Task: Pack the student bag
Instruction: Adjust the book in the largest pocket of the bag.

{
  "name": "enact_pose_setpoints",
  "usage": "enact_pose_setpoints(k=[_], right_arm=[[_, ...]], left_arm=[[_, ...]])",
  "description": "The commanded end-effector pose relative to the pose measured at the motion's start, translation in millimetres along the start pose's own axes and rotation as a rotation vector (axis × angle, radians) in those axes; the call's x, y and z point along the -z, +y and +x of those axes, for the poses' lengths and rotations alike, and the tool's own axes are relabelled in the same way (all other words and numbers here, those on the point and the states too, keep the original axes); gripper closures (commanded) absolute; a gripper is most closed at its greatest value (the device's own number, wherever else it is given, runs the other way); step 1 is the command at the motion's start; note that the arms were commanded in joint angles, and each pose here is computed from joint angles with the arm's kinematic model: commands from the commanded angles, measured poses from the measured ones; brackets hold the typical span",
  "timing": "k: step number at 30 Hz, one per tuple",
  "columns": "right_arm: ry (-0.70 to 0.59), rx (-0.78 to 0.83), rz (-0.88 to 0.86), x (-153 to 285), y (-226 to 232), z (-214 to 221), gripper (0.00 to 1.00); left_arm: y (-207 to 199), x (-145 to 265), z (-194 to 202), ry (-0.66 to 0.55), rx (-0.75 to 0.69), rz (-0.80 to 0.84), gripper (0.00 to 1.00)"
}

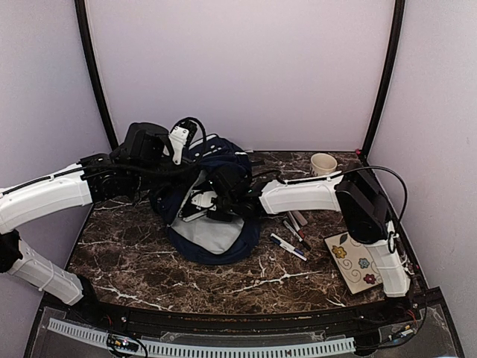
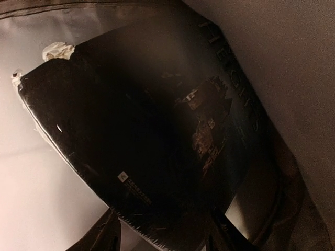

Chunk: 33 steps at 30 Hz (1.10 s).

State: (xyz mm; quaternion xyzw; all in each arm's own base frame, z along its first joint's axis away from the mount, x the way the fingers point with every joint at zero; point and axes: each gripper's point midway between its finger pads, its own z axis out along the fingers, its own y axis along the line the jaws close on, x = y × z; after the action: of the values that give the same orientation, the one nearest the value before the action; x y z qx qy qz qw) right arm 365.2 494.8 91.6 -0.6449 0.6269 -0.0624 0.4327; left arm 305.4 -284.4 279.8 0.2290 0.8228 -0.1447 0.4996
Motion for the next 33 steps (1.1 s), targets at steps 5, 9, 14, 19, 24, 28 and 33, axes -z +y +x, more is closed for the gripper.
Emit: enact_pose_setpoints(k=[5, 9, 14, 19, 24, 28, 33], right_arm=[[-0.062, -0.120, 0.195, -23.6, -52.0, -10.3, 0.47], [-0.054, -0.128, 0.215, -28.1, -54.6, -6.6, 0.48], [-0.049, -0.119, 0.220, -25.1, -55.5, -3.7, 0.47], [-0.058, -0.127, 0.213, -18.9, -56.4, -4.9, 0.47], [-0.037, -0.126, 0.228, -25.4, -59.8, -2.6, 0.47], [-0.063, -0.108, 0.073, -15.2, -34.1, -10.9, 0.43], [-0.100, -0.118, -0.101, 28.0, -3.3, -18.8, 0.41]], left_arm=[[-15.7, 17.4, -38.4, -0.114, 0.051, 0.089, 1.00], [-15.9, 16.4, -38.1, -0.114, 0.049, 0.088, 1.00], [-15.7, 13.9, -35.7, -0.107, 0.043, 0.084, 1.00], [-14.9, 13.7, -35.4, -0.109, 0.040, 0.080, 1.00], [-15.1, 14.0, -36.4, -0.111, 0.039, 0.081, 1.00], [-14.7, 13.5, -32.8, -0.099, 0.035, 0.079, 1.00], [-11.9, 15.4, -28.0, -0.096, 0.038, 0.070, 1.00]])
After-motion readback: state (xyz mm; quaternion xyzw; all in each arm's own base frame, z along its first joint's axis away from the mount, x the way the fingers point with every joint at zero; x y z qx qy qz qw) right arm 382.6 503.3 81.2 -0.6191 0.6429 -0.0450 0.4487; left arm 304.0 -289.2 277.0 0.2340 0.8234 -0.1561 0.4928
